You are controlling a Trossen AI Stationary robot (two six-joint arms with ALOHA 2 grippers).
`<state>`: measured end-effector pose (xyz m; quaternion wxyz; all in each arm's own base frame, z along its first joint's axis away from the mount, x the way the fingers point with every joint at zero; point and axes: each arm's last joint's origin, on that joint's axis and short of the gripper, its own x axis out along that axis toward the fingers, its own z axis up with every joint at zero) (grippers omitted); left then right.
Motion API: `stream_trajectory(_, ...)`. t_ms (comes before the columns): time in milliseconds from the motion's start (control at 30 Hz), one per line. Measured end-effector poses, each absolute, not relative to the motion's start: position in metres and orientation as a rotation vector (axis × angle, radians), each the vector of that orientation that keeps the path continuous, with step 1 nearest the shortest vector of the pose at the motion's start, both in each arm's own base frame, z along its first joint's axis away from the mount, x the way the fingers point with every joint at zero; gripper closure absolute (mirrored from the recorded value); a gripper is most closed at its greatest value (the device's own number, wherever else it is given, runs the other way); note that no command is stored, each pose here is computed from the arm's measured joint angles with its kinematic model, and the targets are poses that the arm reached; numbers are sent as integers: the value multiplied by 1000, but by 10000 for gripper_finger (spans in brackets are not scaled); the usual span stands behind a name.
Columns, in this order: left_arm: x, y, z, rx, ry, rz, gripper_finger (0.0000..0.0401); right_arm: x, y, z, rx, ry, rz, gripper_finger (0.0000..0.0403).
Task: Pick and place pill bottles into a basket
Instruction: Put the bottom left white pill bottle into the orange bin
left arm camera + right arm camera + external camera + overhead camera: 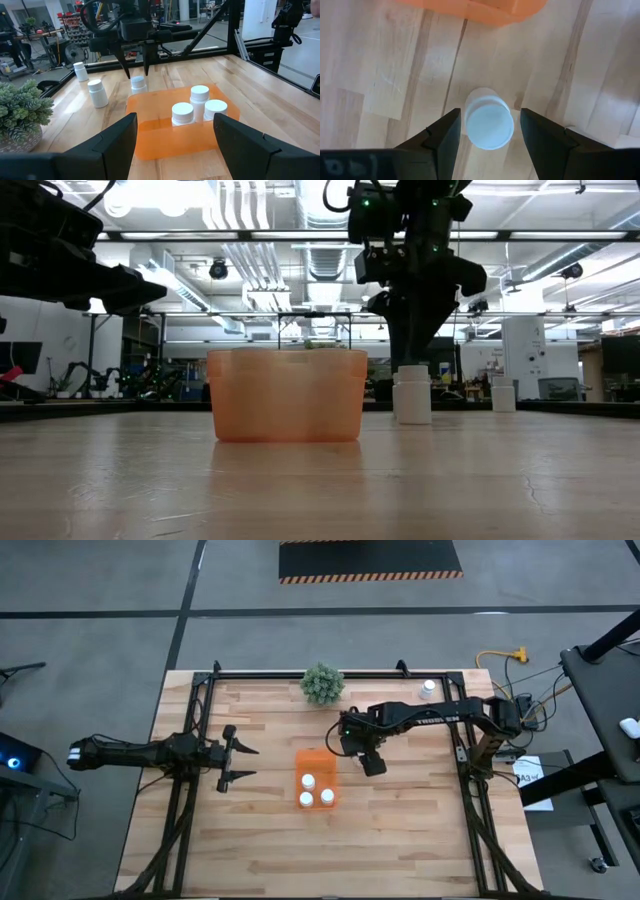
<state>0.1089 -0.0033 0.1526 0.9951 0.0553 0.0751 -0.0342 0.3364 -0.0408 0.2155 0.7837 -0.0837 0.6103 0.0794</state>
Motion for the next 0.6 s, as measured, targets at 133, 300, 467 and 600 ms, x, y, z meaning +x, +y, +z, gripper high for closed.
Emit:
stream_trajectory(133, 109, -3, 153, 111, 150, -68, 157, 336, -44, 215, -173, 1319, 163, 209)
stream_trajectory(300, 109, -3, 153, 111, 150, -69, 157, 335, -45, 214, -156, 1317, 171, 209)
stream_trajectory(467, 109, -3, 153, 111, 150, -69, 157, 336, -44, 214, -121, 1308, 193, 209)
stream_trajectory(600, 109, -3, 153, 111, 150, -69, 157, 336, -44, 214, -115, 1307, 186, 209)
